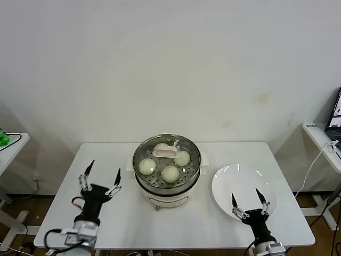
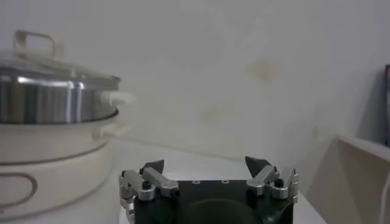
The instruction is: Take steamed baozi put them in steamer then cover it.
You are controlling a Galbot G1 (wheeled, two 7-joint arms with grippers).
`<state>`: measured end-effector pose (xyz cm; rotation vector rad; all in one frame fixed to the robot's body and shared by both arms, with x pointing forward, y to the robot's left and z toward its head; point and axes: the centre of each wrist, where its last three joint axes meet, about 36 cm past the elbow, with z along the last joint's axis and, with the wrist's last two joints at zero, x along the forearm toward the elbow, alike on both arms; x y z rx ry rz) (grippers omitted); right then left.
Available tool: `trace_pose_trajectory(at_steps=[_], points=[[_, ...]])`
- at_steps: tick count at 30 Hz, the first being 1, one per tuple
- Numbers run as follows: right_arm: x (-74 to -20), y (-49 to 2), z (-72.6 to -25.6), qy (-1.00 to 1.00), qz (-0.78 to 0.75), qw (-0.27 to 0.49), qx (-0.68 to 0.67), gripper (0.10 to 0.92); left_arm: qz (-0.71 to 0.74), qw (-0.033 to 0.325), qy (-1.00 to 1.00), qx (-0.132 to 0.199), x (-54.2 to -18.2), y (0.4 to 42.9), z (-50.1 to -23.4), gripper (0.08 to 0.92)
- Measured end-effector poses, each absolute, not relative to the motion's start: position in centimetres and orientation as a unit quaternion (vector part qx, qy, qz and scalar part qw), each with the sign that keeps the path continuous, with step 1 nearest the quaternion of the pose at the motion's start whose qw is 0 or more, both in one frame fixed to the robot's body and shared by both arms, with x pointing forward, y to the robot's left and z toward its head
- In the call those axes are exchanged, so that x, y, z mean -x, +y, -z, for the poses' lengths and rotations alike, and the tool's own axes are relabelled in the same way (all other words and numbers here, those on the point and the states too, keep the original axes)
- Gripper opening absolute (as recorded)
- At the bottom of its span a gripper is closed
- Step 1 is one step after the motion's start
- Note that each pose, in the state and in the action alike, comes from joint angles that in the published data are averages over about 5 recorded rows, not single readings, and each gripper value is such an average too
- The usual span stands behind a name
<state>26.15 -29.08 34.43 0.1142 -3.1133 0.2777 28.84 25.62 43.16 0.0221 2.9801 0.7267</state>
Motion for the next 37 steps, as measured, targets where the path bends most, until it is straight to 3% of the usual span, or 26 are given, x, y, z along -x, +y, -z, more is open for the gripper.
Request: trace_pose_trajectory(at_steps=[7, 14, 22, 37], points=[[-25.9, -28.6, -35.2, -0.996, -0.084, 0.005, -0.040, 0.823, -0.127, 0.006, 0.991, 0.031, -25.9, 27.8, -40.1, 0.823], [-25.7, -28.2, -36.2, -0.996, -0.083, 0.018, -0.040, 0.823, -0.075, -0.033, 0.995, 0.051, -23.6, 28.5, -38.8, 0.823], [-25.5, -27.4, -36.6, -0.995, -0.080, 0.041, -0.045, 0.823, -0.050, -0.072, 0.994, 0.063, -21.9, 28.4, -37.8, 0.823], [-25.4, -27.1, -36.9, -0.993, -0.079, 0.068, -0.047, 0.823, -0.050, -0.101, 0.991, 0.071, -20.2, 28.2, -36.9, 0.823]])
